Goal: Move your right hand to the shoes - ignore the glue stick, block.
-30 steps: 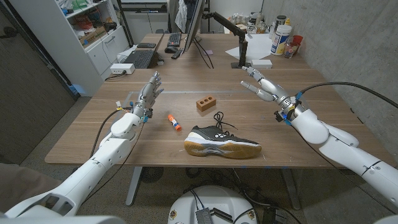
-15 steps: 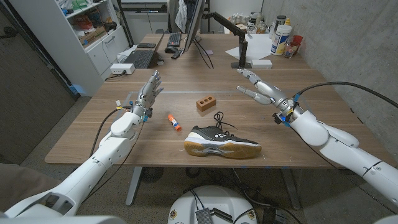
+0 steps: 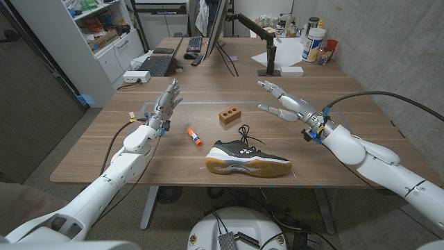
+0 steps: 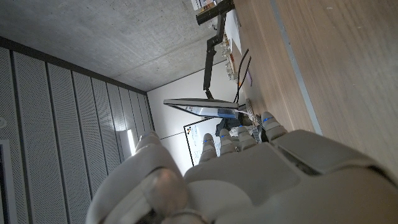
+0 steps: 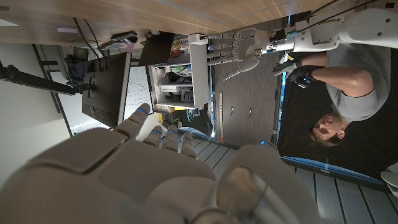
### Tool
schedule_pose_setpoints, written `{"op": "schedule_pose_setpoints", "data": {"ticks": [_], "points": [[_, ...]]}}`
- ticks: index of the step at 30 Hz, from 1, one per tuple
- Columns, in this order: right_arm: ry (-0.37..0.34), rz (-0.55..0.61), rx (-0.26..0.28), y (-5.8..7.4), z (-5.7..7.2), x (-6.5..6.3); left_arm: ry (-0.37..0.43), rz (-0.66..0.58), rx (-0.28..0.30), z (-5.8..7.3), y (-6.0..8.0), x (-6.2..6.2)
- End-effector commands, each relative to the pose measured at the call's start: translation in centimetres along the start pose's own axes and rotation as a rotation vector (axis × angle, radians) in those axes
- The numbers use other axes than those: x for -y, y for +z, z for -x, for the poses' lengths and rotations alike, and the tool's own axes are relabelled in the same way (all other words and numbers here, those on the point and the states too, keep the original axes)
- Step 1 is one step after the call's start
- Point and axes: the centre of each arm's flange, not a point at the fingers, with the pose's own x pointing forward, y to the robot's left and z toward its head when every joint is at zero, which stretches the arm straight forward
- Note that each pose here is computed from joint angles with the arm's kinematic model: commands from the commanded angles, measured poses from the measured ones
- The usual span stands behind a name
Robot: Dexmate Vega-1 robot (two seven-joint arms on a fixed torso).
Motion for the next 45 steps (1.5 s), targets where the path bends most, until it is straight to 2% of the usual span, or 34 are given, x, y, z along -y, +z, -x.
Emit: {"op": "schedule_pose_setpoints", "data": {"ticks": [1,11,20,24,32,41,42,45], "points": [[0.033,0.018,0.035,1.1,-0.3,-0.6,-0.007,0.005,0.004,-0.1,-0.1,0.0],[0.072,0.079,0.077,2.1,-0.6,-0.8,-0.002,0.014,-0.005,0.4,-0.7,0.1],[0.081,0.098,0.104,2.6,-0.6,-0.9,0.0,0.009,-0.001,0.4,-0.5,0.1],[0.085,0.122,0.136,3.1,-0.5,-1.0,-0.001,0.002,0.001,0.4,-0.4,0.2],[0.092,0.175,0.16,3.6,-0.3,-1.2,-0.003,0.002,0.003,0.4,-0.3,0.4],[0.128,0.217,0.19,4.2,0.0,-1.9,-0.003,0.001,0.002,0.4,-0.3,0.7],[0.145,0.238,0.21,4.6,0.0,-2.0,-0.005,0.0,0.002,0.5,-0.2,0.8],[0.151,0.236,0.221,4.8,0.1,-2.0,-0.007,-0.003,0.001,0.5,-0.2,0.9]]}}
